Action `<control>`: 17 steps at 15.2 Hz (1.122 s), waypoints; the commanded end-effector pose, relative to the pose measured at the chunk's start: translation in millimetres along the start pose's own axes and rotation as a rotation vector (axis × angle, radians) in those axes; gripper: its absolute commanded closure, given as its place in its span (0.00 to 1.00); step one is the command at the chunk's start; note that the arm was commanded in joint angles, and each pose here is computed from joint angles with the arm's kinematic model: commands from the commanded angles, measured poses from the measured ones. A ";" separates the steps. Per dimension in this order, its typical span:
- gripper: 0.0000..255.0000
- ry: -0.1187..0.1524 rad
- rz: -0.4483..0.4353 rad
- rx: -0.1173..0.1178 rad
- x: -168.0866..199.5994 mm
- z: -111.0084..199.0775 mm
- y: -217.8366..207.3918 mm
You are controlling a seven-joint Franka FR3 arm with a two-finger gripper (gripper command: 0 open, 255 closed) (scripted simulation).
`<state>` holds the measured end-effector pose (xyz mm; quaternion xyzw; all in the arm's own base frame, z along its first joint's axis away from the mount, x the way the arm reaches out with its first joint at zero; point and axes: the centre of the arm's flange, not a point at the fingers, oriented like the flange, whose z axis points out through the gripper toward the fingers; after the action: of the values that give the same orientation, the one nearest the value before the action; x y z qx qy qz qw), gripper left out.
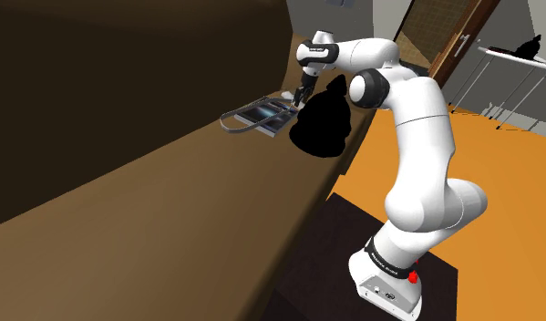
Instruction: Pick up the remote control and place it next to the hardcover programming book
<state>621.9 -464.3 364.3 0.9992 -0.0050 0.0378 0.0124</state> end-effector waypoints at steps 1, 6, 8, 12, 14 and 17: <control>0.00 -0.001 0.000 0.000 -0.3 0.5 0.3; 0.00 -0.001 0.000 0.000 -0.5 -12.7 0.3; 0.00 -0.001 0.000 0.000 -0.4 -39.1 0.3; 0.00 -0.001 0.000 0.000 -0.4 -49.5 0.3; 0.00 -0.001 0.000 0.000 -0.4 -49.5 0.4; 0.00 -0.001 0.000 0.000 -0.4 -49.5 0.4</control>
<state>617.8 -463.4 413.6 0.9992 -0.0053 0.0372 0.0123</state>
